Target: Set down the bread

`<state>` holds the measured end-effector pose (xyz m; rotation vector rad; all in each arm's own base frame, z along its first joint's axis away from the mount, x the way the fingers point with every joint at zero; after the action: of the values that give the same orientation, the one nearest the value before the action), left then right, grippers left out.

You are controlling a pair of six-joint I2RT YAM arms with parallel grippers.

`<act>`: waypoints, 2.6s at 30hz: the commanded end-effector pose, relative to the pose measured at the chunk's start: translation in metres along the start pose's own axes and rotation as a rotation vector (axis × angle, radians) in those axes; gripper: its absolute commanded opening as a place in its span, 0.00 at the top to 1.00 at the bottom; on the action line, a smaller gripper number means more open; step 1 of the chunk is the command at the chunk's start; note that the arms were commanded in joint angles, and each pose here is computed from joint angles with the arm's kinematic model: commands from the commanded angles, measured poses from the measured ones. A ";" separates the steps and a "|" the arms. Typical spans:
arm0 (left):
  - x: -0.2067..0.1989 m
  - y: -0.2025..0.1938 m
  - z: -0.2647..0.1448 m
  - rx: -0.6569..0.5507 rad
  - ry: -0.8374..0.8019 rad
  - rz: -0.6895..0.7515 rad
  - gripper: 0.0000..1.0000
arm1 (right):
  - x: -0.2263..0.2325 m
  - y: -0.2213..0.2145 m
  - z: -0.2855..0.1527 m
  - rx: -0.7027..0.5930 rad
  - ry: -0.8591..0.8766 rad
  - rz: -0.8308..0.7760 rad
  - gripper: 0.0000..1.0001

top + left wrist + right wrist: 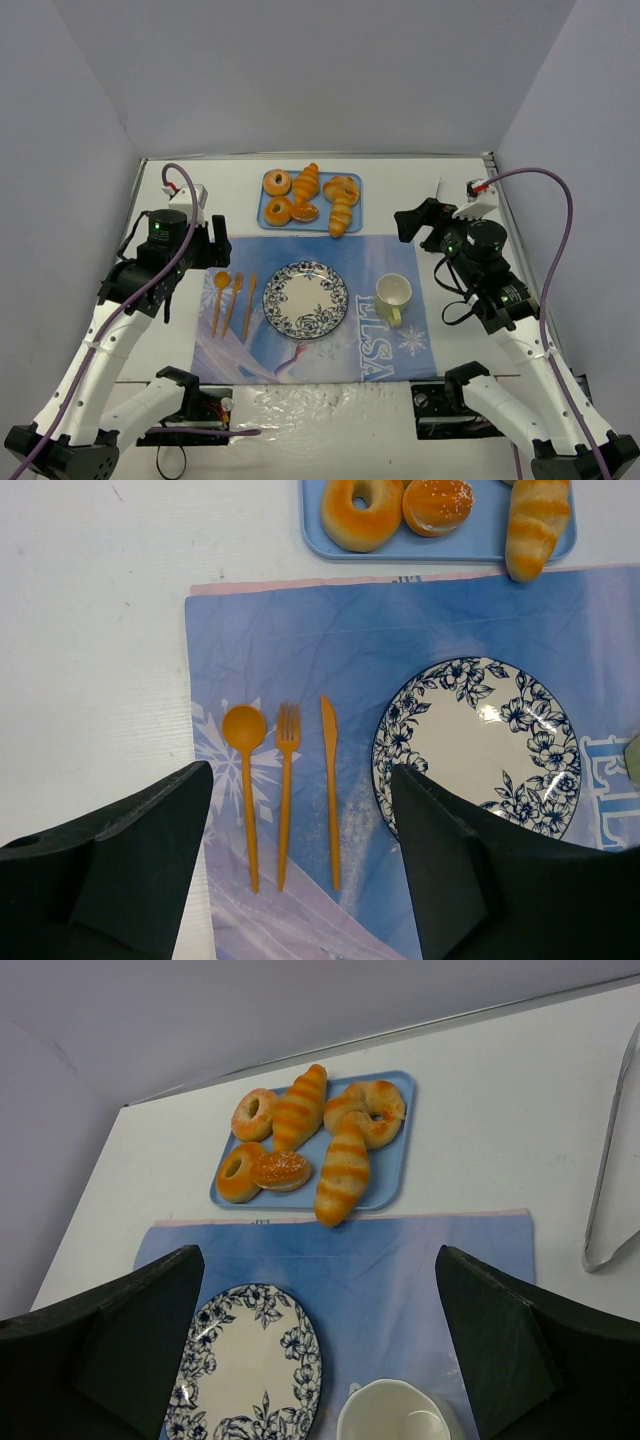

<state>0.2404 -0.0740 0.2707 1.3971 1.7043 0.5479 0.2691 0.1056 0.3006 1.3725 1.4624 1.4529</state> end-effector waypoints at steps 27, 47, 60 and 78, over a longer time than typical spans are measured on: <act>-0.009 0.015 0.000 -0.055 -0.032 -0.012 0.32 | -0.108 0.017 0.099 0.196 -0.423 -0.033 0.00; -0.007 0.016 -0.001 -0.057 -0.018 -0.008 0.31 | -0.193 -0.050 0.160 0.480 -0.603 -0.083 0.00; -0.007 0.015 0.000 -0.052 -0.017 -0.007 0.31 | -0.232 -0.124 0.169 0.657 -0.620 -0.043 0.00; -0.007 0.014 0.003 -0.044 -0.012 -0.007 0.31 | -0.238 -0.166 0.177 0.729 -0.616 -0.008 0.00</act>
<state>0.2425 -0.0749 0.2663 1.4087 1.7199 0.5411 0.4496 -0.0413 0.0554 2.0063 1.6403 0.3578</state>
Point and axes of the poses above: each gripper's point midway between its finger pads, its own z axis out along the fingers, its own x axis along the line the jaws close on, y = z × x, the point moved 3 cm from there along -z, back along the fingers, and after that the axes turned 14 degrees about -z, right-handed, at the moved point
